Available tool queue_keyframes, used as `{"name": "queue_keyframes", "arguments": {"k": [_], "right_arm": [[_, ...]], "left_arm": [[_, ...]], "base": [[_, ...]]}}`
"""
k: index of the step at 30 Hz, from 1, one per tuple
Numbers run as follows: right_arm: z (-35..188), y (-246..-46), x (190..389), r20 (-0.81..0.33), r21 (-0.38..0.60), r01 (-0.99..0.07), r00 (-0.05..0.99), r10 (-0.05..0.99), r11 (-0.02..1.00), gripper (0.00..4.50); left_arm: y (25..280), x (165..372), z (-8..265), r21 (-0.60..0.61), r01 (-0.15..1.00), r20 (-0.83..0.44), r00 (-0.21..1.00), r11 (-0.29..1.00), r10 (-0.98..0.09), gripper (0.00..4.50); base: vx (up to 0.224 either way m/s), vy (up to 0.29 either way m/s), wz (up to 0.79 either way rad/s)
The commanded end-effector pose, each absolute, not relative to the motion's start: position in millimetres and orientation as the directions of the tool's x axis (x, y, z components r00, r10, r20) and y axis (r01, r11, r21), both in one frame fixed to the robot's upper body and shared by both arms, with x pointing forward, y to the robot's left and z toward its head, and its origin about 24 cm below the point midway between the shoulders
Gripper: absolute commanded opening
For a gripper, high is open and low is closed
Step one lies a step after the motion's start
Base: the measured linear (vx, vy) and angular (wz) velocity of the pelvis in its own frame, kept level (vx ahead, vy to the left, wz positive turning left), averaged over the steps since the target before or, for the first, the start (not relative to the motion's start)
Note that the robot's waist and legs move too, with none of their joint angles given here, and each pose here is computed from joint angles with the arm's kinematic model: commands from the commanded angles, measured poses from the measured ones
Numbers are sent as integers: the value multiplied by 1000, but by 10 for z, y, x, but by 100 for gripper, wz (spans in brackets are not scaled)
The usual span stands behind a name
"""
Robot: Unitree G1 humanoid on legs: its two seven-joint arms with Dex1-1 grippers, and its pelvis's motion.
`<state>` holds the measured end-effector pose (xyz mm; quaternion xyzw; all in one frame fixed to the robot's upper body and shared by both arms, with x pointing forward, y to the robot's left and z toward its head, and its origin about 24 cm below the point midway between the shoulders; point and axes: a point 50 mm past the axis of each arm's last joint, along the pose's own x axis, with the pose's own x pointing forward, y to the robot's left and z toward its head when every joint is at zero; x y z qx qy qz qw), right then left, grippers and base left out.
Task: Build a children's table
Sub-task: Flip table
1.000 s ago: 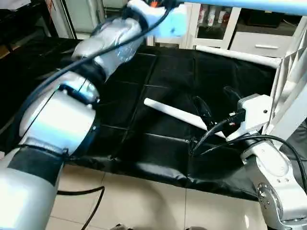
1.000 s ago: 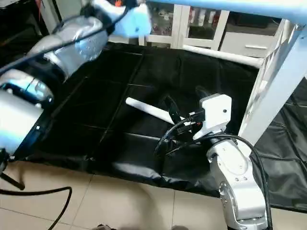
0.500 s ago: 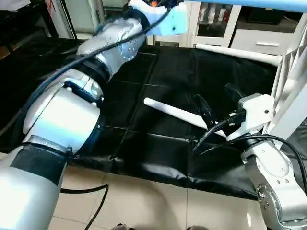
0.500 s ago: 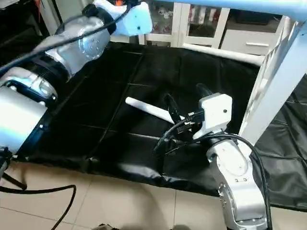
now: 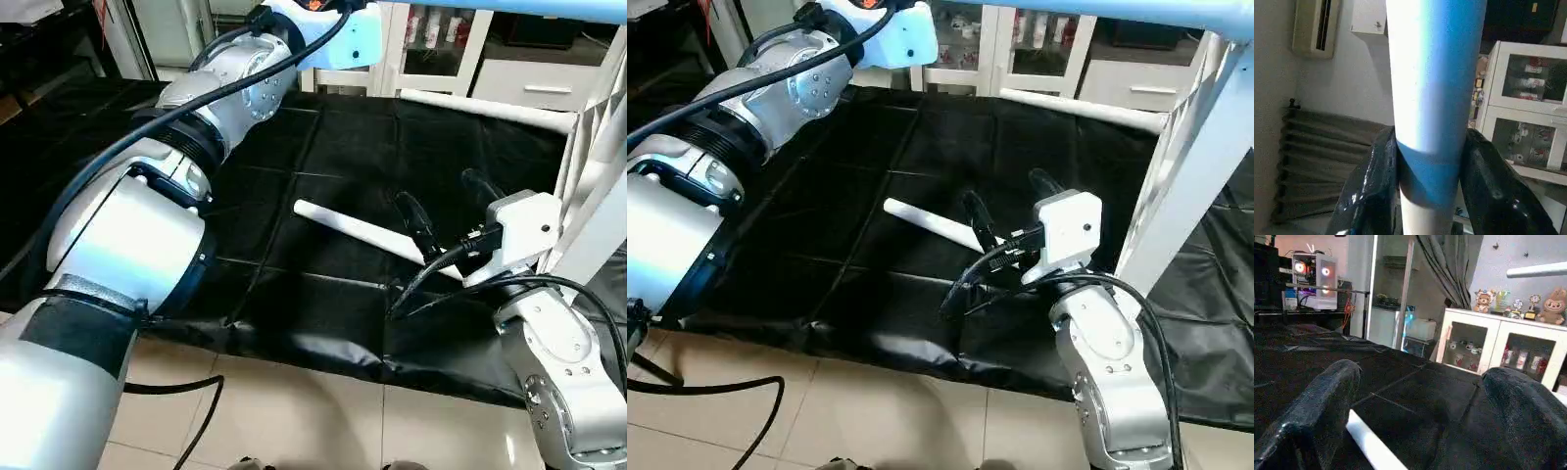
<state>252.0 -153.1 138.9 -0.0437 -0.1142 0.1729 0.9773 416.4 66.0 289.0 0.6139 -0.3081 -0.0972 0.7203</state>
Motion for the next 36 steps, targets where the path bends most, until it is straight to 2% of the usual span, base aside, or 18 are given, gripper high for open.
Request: {"name": "queue_keyframes", "arguments": {"k": [1, 9, 11, 13, 14, 16, 18, 23, 30, 34, 36], "right_arm": [[1429, -1504, 2495, 230, -146, -334, 904, 360, 931, 450], [1425, -1486, 2492, 232, -148, -342, 900, 369, 928, 450], [1448, -1457, 2468, 254, -125, -369, 885, 389, 921, 450], [1457, -1444, 2456, 263, -115, -382, 878, 399, 917, 450], [1474, -1394, 2413, 282, -99, -427, 854, 437, 899, 450], [1470, -1351, 2383, 286, -99, -451, 841, 460, 887, 450], [1467, -1344, 2380, 285, -99, -454, 840, 462, 886, 450], [1450, -1321, 2384, 284, -84, -460, 839, 464, 884, 450], [1445, -1323, 2377, 286, -79, -462, 838, 464, 883, 450], [1438, -1316, 2370, 284, -76, -462, 839, 463, 884, 450], [1435, -1321, 2365, 284, -74, -461, 840, 462, 884, 450]], "left_arm": [[659, 4167, 2935, 954, -226, 298, 800, 199, -520, 157], [716, 4179, 2935, 954, -186, 284, 815, 235, -506, 150], [770, 4186, 2976, 936, -141, 292, 825, 323, -484, 149], [784, 4187, 2988, 929, -131, 295, 827, 346, -479, 148], [847, 4198, 3004, 909, -91, 289, 840, 407, -460, 148], [925, 4205, 3038, 883, -73, 300, 848, 464, -437, 148], [945, 4206, 3049, 878, -71, 302, 850, 474, -431, 148], [1117, 4216, 3169, 777, -22, 324, 871, 629, -370, 148], [1196, 4204, 3258, 726, 11, 334, 868, 688, -366, 149], [1230, 4190, 3340, 633, 72, 351, 861, 771, -368, 150], [1234, 4196, 3344, 530, 145, 349, 860, 835, -371, 151]], "base": [[0, 0, 0], [0, 0, 0], [0, 0, 0], [0, 0, 0], [0, 0, 0], [0, 0, 0], [0, 0, 0], [0, 0, 0], [0, 0, 0], [0, 0, 0], [0, 0, 0]]}}
